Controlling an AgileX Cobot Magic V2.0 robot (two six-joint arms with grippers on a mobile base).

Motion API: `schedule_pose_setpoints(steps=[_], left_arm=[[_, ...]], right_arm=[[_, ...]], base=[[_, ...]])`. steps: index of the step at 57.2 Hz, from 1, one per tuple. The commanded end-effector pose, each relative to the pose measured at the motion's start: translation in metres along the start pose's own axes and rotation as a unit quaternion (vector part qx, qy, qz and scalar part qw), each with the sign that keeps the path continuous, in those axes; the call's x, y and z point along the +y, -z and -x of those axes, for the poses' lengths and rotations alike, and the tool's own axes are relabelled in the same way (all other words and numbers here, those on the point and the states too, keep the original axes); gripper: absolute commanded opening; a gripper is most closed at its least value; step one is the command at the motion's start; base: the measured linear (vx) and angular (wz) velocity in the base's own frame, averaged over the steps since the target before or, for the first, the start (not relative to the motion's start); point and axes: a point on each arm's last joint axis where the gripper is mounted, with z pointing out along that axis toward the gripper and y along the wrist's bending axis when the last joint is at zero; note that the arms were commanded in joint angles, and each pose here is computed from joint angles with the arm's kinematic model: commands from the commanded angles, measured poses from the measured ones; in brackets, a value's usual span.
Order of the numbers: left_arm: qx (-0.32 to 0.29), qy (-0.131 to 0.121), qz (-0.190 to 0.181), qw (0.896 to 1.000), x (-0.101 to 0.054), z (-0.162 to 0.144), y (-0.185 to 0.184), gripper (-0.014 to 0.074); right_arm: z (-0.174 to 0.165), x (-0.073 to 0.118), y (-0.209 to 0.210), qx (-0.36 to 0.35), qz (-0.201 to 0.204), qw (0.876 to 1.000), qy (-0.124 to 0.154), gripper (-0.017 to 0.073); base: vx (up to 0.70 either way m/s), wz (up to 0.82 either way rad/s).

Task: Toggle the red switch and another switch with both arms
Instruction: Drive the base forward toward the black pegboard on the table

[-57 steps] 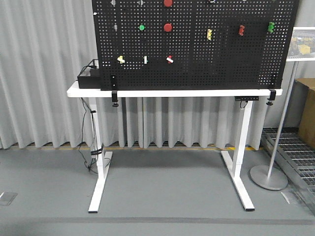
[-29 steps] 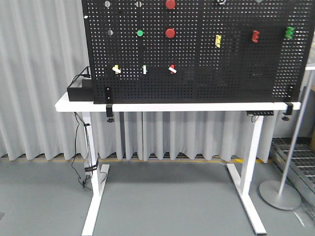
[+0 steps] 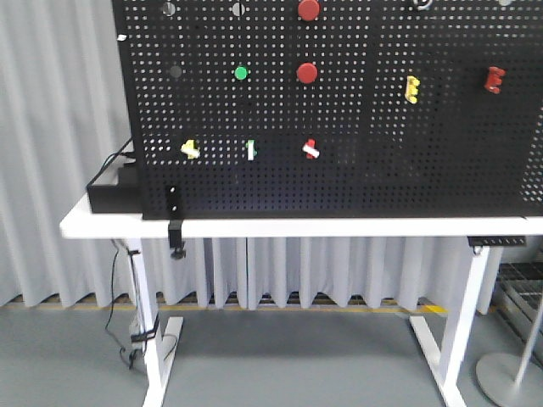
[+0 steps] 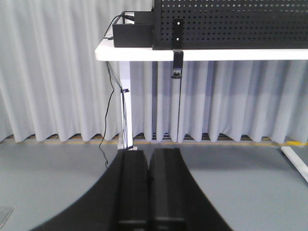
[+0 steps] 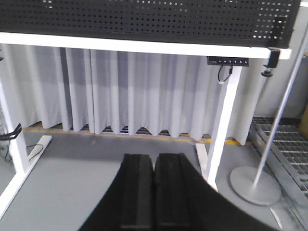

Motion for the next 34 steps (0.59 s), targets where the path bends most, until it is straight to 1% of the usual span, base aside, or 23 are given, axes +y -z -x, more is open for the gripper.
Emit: schedule_pose_setpoints(steps=[1, 18, 34], left_arm=[[-0.037, 0.007, 0.002, 0.999, 0.0004, 0.0018, -0.0005, 0.0003], [-0.037, 0.007, 0.002, 0.999, 0.0004, 0.0018, -0.0005, 0.0003], [-0.037, 0.007, 0.002, 0.999, 0.0004, 0.0018, -0.0005, 0.0003]], right_arm=[[0.0063, -0.0003, 0.0006, -0.043, -0.004, 0.999, 0.006, -0.0006], [0.0063, -0.0003, 0.0006, -0.043, -0.004, 0.999, 0.006, -0.0006], [0.0063, -0.0003, 0.0006, -0.043, -0.004, 0.999, 0.006, -0.0006]], base=[[0.47, -0.02], [0.45, -0.03], [0.39, -0.02]])
